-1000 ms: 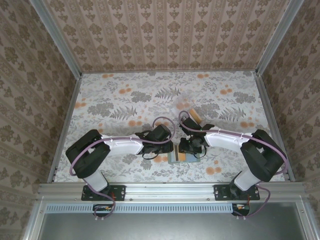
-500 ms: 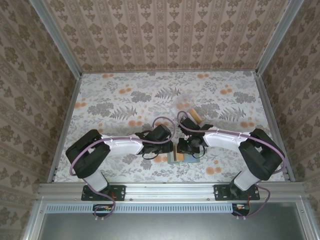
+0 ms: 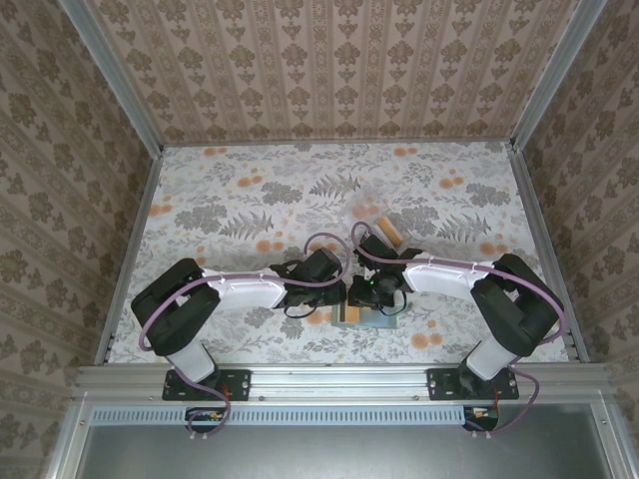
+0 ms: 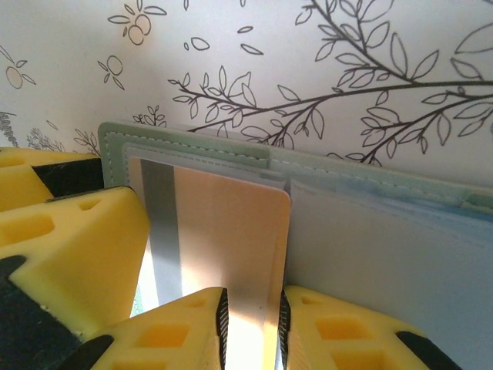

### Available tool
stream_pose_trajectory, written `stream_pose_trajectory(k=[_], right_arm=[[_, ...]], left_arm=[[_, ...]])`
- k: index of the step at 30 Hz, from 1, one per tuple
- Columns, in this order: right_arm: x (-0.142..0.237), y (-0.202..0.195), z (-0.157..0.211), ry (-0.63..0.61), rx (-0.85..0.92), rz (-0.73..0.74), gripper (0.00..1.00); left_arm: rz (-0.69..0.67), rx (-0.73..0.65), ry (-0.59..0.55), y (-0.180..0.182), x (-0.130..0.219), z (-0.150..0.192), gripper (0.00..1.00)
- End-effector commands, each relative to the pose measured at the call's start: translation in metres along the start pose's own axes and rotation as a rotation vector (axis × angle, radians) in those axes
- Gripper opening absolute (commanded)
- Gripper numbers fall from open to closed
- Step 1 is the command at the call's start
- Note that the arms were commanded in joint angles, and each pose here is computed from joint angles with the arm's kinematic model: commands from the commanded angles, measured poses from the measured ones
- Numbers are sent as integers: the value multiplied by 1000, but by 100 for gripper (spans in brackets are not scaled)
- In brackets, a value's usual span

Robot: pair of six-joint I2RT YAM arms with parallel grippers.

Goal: Put the credit cards into the card holder
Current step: Insert the credit card into the card slot.

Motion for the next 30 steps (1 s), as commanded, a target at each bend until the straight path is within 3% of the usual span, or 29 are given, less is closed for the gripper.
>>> stream_pose_trajectory(k=[1, 17, 22, 26, 30], right_arm=[[7, 8, 0, -21, 24, -29, 30], [18, -31, 11, -88, 28, 235, 34], [28, -23, 10, -101, 64, 192, 35], [47, -12, 8, -150, 96, 151, 41], [62, -28, 2, -215, 58, 267, 49]], left_arm=[[-27, 7, 19, 3, -4, 7, 31], [-62, 7, 44, 7, -8, 10, 27], [-68, 3, 44, 8, -7, 10, 27], [-61, -3, 33, 5, -4, 8, 27], [-50, -17, 0, 2, 5, 4, 29]])
Point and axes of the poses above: each hand's point on the last joint's axis, 136 mm out from that joint toward the fingers, its own x axis back along the fingers, its own y axis along the line the jaws close on, z = x × y, the point moved 10 cm from there along x, back along the fingers, and after that the axes turned 10 degrees about -x, right-handed, at the moved point
